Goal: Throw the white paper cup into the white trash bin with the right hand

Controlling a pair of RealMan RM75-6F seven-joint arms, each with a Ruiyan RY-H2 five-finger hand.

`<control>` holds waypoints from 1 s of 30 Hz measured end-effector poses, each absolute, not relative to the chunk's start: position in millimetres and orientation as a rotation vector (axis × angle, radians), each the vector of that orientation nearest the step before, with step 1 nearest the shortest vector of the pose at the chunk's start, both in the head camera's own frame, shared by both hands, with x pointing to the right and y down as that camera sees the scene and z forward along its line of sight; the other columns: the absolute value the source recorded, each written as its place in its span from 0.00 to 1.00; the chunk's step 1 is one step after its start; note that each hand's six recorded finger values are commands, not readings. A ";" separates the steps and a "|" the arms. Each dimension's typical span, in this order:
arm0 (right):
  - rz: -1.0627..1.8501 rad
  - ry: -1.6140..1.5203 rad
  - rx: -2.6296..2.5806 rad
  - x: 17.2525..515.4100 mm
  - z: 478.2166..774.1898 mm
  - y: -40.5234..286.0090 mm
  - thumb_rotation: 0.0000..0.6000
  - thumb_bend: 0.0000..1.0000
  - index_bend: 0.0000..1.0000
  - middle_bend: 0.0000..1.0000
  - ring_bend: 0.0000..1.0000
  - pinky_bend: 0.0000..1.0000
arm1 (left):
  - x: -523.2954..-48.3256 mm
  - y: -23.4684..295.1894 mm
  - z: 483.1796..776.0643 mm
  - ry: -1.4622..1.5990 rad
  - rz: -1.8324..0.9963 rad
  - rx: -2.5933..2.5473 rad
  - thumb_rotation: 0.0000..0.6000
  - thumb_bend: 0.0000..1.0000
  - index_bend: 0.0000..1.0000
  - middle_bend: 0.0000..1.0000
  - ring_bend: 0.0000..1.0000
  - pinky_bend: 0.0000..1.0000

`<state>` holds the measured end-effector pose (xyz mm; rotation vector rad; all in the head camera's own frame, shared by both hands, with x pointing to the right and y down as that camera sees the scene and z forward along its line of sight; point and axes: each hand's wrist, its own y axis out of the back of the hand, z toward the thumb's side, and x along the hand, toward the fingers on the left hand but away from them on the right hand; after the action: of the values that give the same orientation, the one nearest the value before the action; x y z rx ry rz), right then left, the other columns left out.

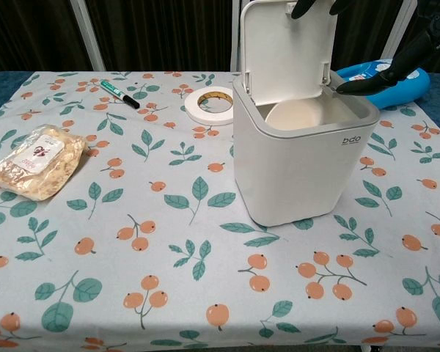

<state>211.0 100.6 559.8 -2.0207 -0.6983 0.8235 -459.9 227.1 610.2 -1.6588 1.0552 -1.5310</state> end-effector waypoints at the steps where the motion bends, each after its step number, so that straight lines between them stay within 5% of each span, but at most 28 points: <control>1: 0.818 -0.703 -2.019 211.5 558.8 100.3 1.00 0.08 0.00 0.09 0.00 0.17 | -459.6 227.3 610.1 1.054 -1.530 -1.659 1.00 0.23 0.16 0.15 0.03 0.12; 11: 0.851 -0.750 -1.906 242.7 548.0 99.1 1.00 0.10 0.00 0.11 0.00 0.16 | -457.8 225.7 609.5 1.057 -1.522 -1.660 1.00 0.23 0.16 0.15 0.03 0.12; 20: 1.160 -0.829 -1.637 354.7 561.4 137.0 1.00 0.11 0.00 0.03 0.00 0.00 | -453.0 221.6 605.4 1.059 -1.481 -1.639 1.00 0.23 0.16 0.15 0.03 0.13; 30: 1.429 -0.857 -1.499 443.4 577.2 173.7 1.00 0.13 0.00 0.00 0.00 0.00 | -443.8 213.6 600.9 1.059 -1.441 -1.616 1.00 0.23 0.16 0.15 0.03 0.13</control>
<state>443.4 173.7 577.2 -1.4987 -0.8574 1.4288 -443.8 213.6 600.9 -1.6165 1.0587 -1.4408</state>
